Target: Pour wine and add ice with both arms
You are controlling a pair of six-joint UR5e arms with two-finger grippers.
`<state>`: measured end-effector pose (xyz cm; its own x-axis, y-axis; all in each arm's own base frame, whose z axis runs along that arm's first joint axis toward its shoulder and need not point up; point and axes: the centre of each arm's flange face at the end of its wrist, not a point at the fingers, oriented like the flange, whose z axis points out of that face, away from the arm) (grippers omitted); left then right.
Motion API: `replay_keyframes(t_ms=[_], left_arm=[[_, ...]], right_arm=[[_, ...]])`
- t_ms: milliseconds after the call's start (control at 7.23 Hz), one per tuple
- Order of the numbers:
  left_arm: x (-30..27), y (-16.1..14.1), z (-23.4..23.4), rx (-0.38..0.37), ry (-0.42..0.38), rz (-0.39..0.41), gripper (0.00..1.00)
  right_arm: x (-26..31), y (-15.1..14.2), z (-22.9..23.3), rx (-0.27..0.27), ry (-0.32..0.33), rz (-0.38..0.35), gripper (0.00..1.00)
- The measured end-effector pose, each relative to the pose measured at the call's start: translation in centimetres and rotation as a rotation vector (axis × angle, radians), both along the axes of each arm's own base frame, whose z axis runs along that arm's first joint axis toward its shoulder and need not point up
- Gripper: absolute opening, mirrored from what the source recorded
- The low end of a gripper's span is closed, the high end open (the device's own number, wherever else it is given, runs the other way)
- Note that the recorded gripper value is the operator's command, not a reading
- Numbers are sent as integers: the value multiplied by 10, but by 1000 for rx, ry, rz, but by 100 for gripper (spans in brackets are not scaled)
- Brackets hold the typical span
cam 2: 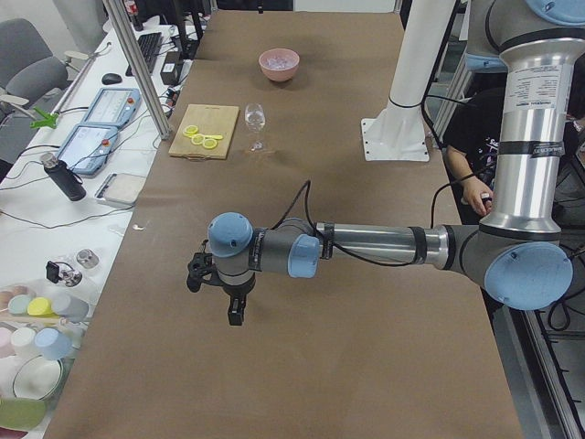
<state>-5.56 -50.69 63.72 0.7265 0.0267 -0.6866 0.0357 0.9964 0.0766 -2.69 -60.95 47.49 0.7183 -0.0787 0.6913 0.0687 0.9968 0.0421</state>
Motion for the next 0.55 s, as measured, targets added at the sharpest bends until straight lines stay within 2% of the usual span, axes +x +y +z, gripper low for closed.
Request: replay_keyframes(t_ms=[415, 554], left_arm=[[-1, 6, 0, 4, -8, -6, 98], [-2, 14, 0, 12, -10, -18, 98]], right_arm=[[7, 2, 11, -12, 5, 0, 97], [6, 6, 5, 0, 2, 0, 97]])
